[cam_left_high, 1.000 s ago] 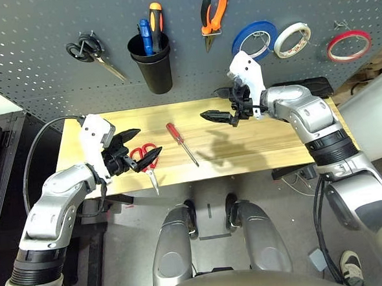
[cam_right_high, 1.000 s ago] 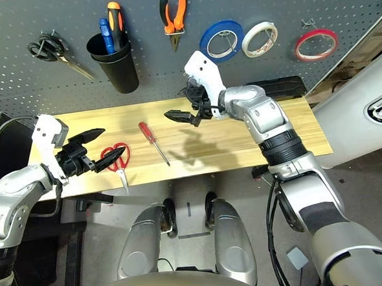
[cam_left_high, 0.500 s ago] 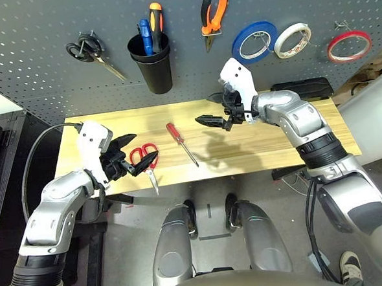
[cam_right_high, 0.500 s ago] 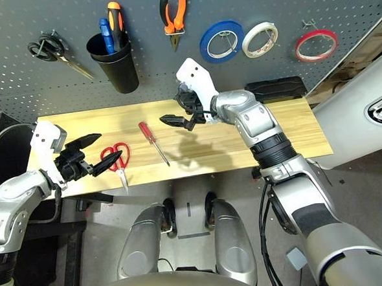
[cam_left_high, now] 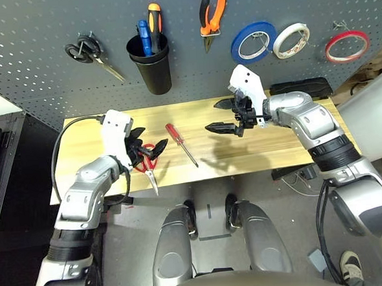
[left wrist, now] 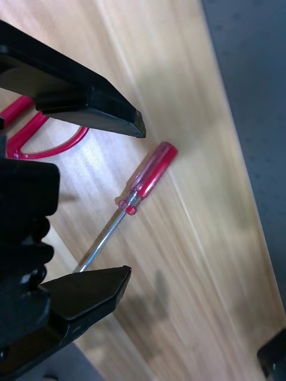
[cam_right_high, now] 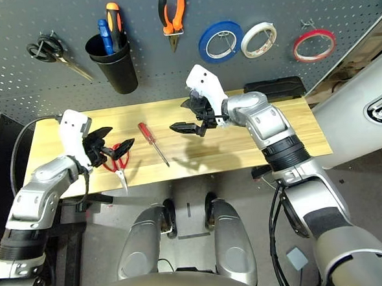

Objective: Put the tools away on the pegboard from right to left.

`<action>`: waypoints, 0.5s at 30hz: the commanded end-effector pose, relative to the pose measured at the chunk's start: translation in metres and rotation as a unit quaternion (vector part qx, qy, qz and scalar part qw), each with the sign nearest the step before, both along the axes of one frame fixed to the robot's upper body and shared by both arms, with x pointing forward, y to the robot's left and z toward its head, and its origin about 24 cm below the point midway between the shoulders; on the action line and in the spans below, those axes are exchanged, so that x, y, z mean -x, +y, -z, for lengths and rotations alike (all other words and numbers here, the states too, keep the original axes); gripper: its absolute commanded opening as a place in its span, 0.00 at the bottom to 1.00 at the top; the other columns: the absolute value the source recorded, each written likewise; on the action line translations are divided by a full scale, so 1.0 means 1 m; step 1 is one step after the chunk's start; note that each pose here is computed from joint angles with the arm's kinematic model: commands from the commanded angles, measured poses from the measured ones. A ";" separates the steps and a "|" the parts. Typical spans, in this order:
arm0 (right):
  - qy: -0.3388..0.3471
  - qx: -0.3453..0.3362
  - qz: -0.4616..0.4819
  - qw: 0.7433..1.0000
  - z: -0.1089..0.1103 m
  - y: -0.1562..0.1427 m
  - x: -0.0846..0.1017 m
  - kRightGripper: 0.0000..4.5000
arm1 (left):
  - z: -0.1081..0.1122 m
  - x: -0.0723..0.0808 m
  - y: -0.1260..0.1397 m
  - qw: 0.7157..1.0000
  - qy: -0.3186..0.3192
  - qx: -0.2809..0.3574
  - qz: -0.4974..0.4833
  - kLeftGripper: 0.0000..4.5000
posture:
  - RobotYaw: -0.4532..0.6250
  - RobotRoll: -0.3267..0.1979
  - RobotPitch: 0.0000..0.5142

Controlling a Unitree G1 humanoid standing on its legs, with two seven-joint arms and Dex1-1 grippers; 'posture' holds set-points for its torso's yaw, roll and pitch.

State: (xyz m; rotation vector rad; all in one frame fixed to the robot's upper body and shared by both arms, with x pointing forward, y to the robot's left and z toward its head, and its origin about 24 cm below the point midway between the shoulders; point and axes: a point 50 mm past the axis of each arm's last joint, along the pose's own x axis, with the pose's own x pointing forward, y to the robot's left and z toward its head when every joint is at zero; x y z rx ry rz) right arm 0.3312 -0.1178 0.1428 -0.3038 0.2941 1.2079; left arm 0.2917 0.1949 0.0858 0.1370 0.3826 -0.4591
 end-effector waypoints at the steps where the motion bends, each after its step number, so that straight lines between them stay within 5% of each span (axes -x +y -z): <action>1: -0.002 0.008 -0.018 1.000 0.005 -0.011 0.007 0.99 | 0.020 0.000 -0.005 0.998 0.064 -0.013 -0.018 1.00 | 0.44 0.62 0.46; 15: -0.009 0.007 -0.069 0.998 0.009 -0.035 0.017 0.99 | 0.035 -0.028 -0.041 0.989 0.119 0.026 -0.085 1.00 | 0.41 0.62 0.48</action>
